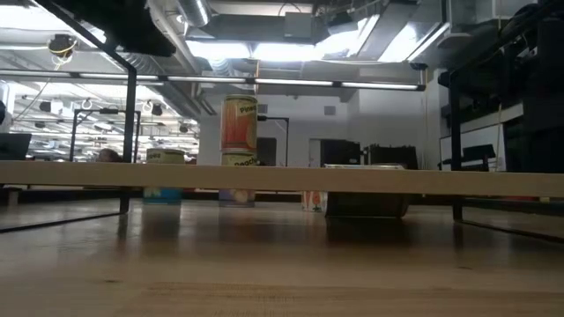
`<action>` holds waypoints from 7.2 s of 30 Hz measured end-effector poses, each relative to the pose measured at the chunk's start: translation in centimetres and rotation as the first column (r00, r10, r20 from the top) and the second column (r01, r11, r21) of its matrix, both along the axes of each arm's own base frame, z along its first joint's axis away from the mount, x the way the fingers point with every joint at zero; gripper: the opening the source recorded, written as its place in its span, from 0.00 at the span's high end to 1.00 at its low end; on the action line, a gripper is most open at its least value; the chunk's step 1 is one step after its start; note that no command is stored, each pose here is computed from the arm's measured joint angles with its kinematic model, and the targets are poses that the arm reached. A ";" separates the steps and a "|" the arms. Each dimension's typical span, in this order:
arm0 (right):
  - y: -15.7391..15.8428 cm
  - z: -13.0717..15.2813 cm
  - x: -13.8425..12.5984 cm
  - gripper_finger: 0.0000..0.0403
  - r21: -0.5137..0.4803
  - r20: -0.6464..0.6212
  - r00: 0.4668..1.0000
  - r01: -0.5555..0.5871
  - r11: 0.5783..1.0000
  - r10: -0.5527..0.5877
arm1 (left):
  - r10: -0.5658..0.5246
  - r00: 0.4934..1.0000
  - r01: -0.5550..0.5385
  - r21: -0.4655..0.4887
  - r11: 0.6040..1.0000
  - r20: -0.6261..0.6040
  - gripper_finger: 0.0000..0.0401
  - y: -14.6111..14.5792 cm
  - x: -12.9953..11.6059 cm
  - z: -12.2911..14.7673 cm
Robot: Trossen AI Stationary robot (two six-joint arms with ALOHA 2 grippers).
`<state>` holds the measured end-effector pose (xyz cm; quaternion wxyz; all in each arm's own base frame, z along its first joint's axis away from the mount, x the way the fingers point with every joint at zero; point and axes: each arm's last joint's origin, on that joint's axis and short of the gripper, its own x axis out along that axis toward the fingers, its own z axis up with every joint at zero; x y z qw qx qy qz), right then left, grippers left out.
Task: Pick and place cans onto a shelf
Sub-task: Put the yellow blue canned tomatoes on the shelf
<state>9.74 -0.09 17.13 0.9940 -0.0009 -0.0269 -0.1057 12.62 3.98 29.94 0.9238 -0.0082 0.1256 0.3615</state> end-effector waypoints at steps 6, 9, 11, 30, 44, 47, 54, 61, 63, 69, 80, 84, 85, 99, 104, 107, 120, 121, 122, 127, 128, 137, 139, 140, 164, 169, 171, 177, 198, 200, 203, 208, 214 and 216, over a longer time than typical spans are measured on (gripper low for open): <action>0.0 0.0 0.0 0.88 0.001 0.001 1.000 0.000 1.000 0.000 | -0.029 0.982 0.024 -0.030 0.999 -0.186 0.74 1.6 0.9 0.7; 0.0 0.0 0.0 0.88 0.002 0.001 1.000 0.000 1.000 0.000 | -0.051 0.967 0.041 -0.048 0.998 -0.250 0.74 2.5 1.3 0.5; 0.0 0.0 0.0 0.88 0.003 0.001 1.000 0.000 1.000 0.000 | -0.066 0.958 0.051 -0.062 0.997 -0.280 0.74 3.1 1.4 0.2; 0.0 0.0 0.0 0.88 0.003 0.002 1.000 0.000 1.000 0.000 | -0.114 0.900 -0.010 -0.282 0.959 -0.420 0.79 9.2 2.2 -3.6; 0.0 0.0 0.0 0.88 0.003 0.002 1.000 0.000 1.000 0.000 | -0.165 0.874 -0.035 -0.398 0.917 -0.457 0.80 10.9 2.8 -5.9; 0.0 0.0 0.0 0.88 0.003 0.002 1.000 0.000 1.000 0.000 | -0.174 0.863 -0.051 -0.423 0.905 -0.475 0.80 11.0 2.8 -6.4; 0.0 0.0 0.0 0.88 0.003 0.002 1.000 0.000 1.000 0.000 | -0.171 0.854 -0.087 -0.459 0.884 -0.491 0.79 11.1 2.9 -7.0; 0.0 0.0 0.0 0.88 0.003 0.001 1.000 0.000 1.000 0.000 | -0.133 0.854 -0.127 -0.450 0.884 -0.503 0.70 11.2 2.8 -7.0; 0.0 0.0 0.0 0.88 0.003 0.002 1.000 0.000 1.000 0.000 | -0.113 0.847 -0.148 -0.434 0.889 -0.520 0.68 11.3 2.8 -7.0; 0.0 0.0 0.0 0.88 0.003 0.002 1.000 0.000 1.000 0.000 | -0.128 0.836 -0.154 -0.452 0.879 -0.533 0.67 11.5 3.1 -7.6; 0.0 0.0 0.0 0.88 0.003 0.001 1.000 0.000 1.000 0.000 | -0.171 0.823 -0.151 -0.499 0.854 -0.541 0.68 12.1 3.8 -8.9; 0.0 0.0 0.0 0.88 0.003 0.001 1.000 0.000 1.000 0.000 | -0.173 0.824 -0.153 -0.506 0.849 -0.539 0.71 12.1 3.8 -8.9; 0.0 0.0 0.0 0.88 0.003 0.002 1.000 0.000 1.000 0.000 | -0.173 0.825 -0.153 -0.507 0.848 -0.538 0.73 12.1 3.8 -8.9; 0.0 0.0 0.0 0.88 0.003 0.002 1.000 0.000 1.000 0.000 | -0.160 0.832 -0.173 -0.523 0.835 -0.530 0.99 12.0 3.7 -9.0; 0.0 0.0 0.0 0.88 0.003 0.002 1.000 0.000 1.000 0.000 | -0.136 0.845 -0.194 -0.535 0.822 -0.517 0.99 12.0 3.7 -8.9; 0.0 0.0 0.0 0.88 0.003 0.002 1.000 0.000 1.000 0.000 | -0.132 0.849 -0.193 -0.533 0.824 -0.512 0.99 11.8 3.5 -8.7; 0.0 0.0 0.0 0.88 0.003 0.001 1.000 0.000 1.000 0.000 | -0.051 0.896 -0.231 -0.560 0.795 -0.441 1.00 10.1 2.0 -6.6; 0.0 0.0 0.0 0.88 0.003 0.001 1.000 0.000 1.000 0.000 | -0.045 0.901 -0.228 -0.560 0.796 -0.431 1.00 9.8 1.9 -6.3; 0.0 0.0 0.0 0.88 0.003 0.001 1.000 0.000 1.000 0.000 | -0.041 0.907 -0.223 -0.561 0.797 -0.419 1.00 9.6 1.7 -6.1; 0.0 0.0 0.0 0.88 0.003 0.001 1.000 0.000 1.000 0.000 | -0.036 0.945 -0.172 -0.584 0.793 -0.326 1.00 8.3 1.3 -4.7; 0.0 0.0 0.0 0.88 0.003 0.001 1.000 0.000 1.000 0.000 | -0.036 0.952 -0.158 -0.592 0.790 -0.302 1.00 8.1 1.2 -4.4; 0.0 0.0 0.0 0.88 0.003 0.001 1.000 0.000 1.000 0.000 | -0.056 0.994 -0.025 -0.674 0.739 -0.098 1.00 5.4 0.6 -2.4; 0.0 0.0 0.0 0.88 0.002 0.001 1.000 0.000 1.000 0.000 | -0.071 0.996 0.011 -0.693 0.721 -0.058 1.00 4.8 0.6 -2.0; 0.0 0.0 0.0 0.88 0.002 0.001 1.000 0.000 1.000 0.000 | -0.078 0.996 0.028 -0.704 0.710 -0.040 1.00 4.5 0.6 -1.9; 0.0 0.0 0.0 0.88 0.000 0.000 1.000 0.000 1.000 0.000 | -0.123 0.969 0.247 -0.789 0.562 0.216 1.00 -2.3 4.1 -0.3; 0.0 0.0 0.0 0.88 0.000 0.000 1.000 0.000 1.000 0.000 | -0.127 0.968 0.250 -0.804 0.539 0.216 1.00 -3.7 4.8 -0.5; 0.0 0.0 0.0 0.88 0.000 0.000 1.000 0.000 1.000 0.000 | -0.141 0.965 0.262 -0.800 0.539 0.222 1.00 -4.2 5.4 -0.6; 0.0 0.0 0.0 0.88 0.000 0.000 1.000 0.000 1.000 0.000 | -0.177 0.964 0.265 -0.790 0.553 0.199 1.00 -5.5 7.2 0.6; 0.0 0.0 0.0 0.88 0.003 0.000 1.000 0.000 1.000 0.000 | -0.223 0.929 -0.076 -0.740 0.668 -0.296 1.00 -9.4 13.6 1.1; 0.0 0.0 0.0 0.88 0.003 0.001 1.000 0.000 1.000 0.000 | -0.220 0.911 -0.114 -0.727 0.677 -0.347 1.00 -9.5 13.7 0.5; 0.0 0.0 0.0 0.88 0.003 0.001 1.000 0.000 1.000 0.000 | -0.206 0.894 -0.158 -0.710 0.686 -0.398 1.00 -9.5 13.9 -0.2; 0.0 0.0 0.0 0.88 0.004 0.000 1.000 0.000 1.000 0.000 | -0.174 0.879 -0.203 -0.678 0.707 -0.444 1.00 -9.4 13.8 -0.7; 0.0 0.0 0.0 0.88 0.004 0.000 1.000 -0.001 1.000 0.001 | -0.161 0.867 -0.225 -0.658 0.719 -0.472 1.00 -9.4 13.9 -1.1; 0.0 0.0 0.0 0.88 0.004 0.000 1.000 0.000 1.000 0.000 | -0.159 0.864 -0.229 -0.654 0.721 -0.478 1.00 -9.4 14.2 -1.4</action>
